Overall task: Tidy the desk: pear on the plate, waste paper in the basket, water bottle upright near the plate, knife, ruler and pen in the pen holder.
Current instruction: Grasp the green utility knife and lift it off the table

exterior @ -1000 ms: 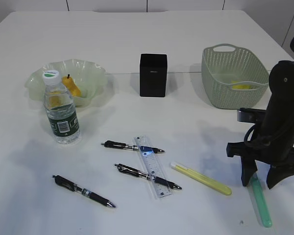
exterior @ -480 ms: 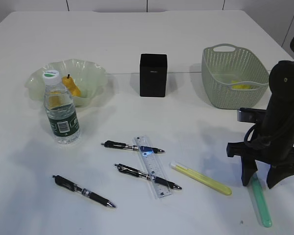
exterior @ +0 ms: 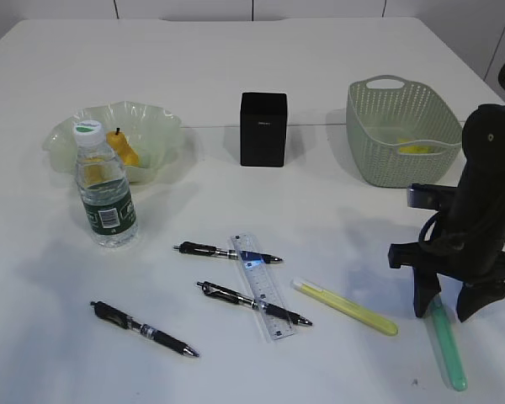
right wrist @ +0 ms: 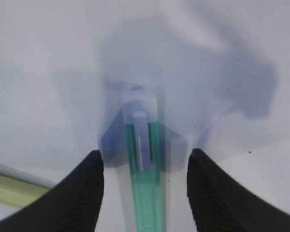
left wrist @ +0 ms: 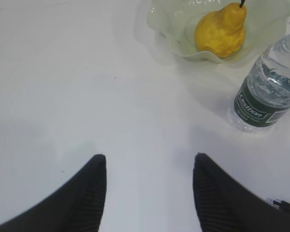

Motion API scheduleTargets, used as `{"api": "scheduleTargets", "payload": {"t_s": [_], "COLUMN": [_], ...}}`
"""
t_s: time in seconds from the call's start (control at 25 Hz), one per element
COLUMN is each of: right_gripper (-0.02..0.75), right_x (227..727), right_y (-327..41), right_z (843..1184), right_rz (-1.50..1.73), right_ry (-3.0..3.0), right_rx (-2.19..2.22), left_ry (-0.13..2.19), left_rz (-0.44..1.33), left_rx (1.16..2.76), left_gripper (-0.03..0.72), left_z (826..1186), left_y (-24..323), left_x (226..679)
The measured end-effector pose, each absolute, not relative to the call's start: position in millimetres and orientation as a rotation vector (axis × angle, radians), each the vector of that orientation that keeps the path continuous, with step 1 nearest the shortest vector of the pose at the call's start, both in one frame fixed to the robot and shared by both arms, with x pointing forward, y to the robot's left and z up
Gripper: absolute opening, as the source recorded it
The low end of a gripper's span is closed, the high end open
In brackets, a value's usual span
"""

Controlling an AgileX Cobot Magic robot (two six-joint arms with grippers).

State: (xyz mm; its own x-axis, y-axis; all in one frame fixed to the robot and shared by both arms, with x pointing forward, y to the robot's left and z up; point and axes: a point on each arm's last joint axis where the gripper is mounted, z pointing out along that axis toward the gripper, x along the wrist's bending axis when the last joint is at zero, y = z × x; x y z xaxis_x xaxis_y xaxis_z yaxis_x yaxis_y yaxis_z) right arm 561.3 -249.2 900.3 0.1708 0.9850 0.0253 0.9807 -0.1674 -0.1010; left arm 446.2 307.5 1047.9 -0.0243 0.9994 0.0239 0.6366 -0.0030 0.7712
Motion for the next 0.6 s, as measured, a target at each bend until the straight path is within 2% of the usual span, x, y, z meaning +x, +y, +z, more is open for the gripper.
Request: {"api": "scheduleTargets", "payload": {"t_s": [0.6], "right_gripper": [0.409], "right_x": [565.9], "right_y": [-248.7], "right_z": [899.9], "right_rz": [0.006], "right_ry": [-1.981], "right_rx": [-2.354], "left_ry": [1.717], "left_rz": [0.834], "left_rx": [1.695], "left_gripper": [0.402], "left_z": [1047.9], "left_y": [307.5], "left_x": [446.2]}}
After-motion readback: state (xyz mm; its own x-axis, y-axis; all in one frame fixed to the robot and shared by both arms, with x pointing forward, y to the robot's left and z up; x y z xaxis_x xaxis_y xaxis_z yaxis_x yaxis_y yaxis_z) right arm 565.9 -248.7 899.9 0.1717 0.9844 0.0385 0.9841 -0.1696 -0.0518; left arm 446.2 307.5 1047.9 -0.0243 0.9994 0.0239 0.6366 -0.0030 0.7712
